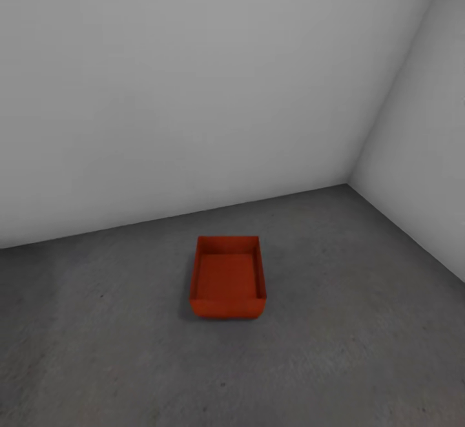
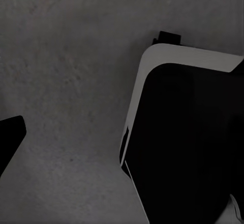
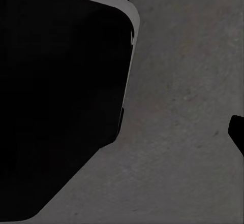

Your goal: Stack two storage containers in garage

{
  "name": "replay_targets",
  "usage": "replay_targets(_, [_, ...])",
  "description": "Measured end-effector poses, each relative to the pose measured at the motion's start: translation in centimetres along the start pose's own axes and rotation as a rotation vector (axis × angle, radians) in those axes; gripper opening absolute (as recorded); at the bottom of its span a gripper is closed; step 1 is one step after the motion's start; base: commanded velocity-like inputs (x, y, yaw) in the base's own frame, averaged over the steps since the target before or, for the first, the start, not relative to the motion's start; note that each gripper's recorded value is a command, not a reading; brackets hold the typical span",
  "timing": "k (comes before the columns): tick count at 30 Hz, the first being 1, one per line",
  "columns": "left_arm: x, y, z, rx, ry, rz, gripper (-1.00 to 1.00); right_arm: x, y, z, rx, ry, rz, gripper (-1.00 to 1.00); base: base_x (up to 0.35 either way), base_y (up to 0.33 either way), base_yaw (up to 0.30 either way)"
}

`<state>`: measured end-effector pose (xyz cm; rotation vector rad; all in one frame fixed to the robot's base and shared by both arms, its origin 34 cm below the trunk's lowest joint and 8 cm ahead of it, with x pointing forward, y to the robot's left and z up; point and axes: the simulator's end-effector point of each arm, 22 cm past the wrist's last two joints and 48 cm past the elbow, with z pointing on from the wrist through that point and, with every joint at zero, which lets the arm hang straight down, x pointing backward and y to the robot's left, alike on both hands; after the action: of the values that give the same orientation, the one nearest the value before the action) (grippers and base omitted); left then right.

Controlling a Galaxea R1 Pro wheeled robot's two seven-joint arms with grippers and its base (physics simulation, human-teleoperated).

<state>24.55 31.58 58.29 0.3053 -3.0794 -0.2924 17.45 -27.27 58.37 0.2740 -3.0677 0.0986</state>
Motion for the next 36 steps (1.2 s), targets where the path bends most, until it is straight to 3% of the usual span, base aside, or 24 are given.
replay_targets(36, [-2.3, -0.3, -0.9, 0.011, -0.056, -0.011, 1.00, -2.3, -0.2, -0.5, 0.009, -0.055, 0.006, 1.00, 0.000, 0.000, 0.000])
